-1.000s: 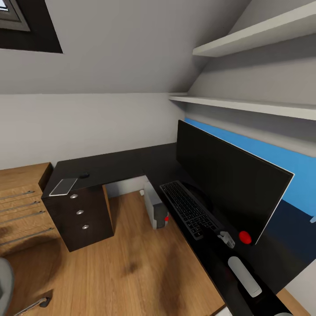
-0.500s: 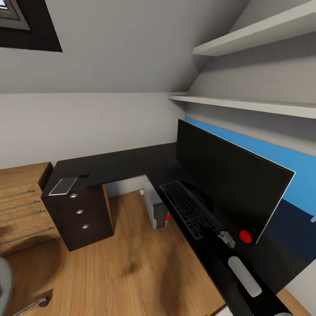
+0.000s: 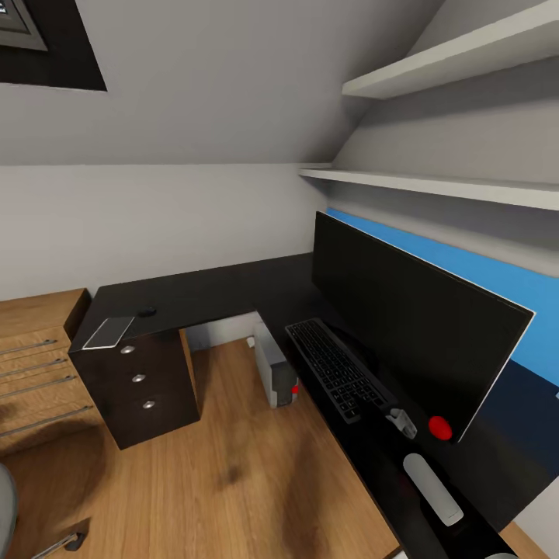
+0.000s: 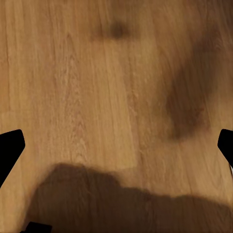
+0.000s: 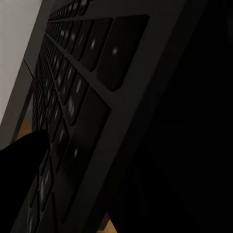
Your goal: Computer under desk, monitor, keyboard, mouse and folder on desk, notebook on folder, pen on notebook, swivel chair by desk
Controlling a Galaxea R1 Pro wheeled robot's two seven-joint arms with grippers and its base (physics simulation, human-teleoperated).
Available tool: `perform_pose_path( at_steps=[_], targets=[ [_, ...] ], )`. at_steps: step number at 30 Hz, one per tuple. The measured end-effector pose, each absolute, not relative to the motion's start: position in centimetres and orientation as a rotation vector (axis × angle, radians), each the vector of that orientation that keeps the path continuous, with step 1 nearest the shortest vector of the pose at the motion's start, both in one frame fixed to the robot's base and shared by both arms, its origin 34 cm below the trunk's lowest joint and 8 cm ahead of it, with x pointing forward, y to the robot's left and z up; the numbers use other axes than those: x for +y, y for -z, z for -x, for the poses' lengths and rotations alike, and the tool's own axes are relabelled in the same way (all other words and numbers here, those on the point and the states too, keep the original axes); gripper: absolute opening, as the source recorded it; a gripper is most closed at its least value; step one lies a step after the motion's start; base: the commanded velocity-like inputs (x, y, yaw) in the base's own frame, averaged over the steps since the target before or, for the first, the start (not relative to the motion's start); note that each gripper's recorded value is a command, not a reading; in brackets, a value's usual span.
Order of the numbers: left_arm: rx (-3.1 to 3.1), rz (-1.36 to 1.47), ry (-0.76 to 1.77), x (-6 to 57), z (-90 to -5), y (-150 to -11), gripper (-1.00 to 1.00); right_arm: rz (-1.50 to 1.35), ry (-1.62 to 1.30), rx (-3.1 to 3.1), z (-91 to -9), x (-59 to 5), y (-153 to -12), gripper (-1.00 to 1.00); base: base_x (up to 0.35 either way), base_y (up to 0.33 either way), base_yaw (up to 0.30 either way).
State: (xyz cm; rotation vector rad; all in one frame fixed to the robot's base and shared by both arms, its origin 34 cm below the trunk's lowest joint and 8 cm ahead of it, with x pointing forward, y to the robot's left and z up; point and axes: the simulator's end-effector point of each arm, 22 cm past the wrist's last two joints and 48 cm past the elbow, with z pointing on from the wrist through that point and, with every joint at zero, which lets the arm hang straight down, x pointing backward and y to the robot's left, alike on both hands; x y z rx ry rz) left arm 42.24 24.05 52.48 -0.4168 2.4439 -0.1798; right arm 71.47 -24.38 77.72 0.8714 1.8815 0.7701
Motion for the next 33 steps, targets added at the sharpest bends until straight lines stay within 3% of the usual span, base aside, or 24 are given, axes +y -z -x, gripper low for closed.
perform_pose_path(
  at_steps=[1,2,19,33],
  targets=[
    [2.444,0.417,0.18,24.05,-42.24,-52.48,1.0,-0.872,-0.77,1.881,-71.47,-24.39,-77.73,-1.0,0.001,0.0,0.0],
    [2.444,0.417,0.18,24.05,-42.24,-52.48,1.0,-0.872,-0.769,1.88,-71.49,-24.4,-77.74,1.0,0.0,0.0,0.0],
    [2.442,0.42,0.178,24.1,-42.26,-52.49,1.0,-0.873,-0.768,1.881,-71.48,-24.42,-77.72,1.0,-0.001,0.0,0.0],
    [2.442,0.419,0.179,24.08,-42.26,-52.49,1.0,-0.873,-0.769,1.882,-71.45,-24.34,-77.66,1.0,-0.113,0.0,0.0]
  ],
)
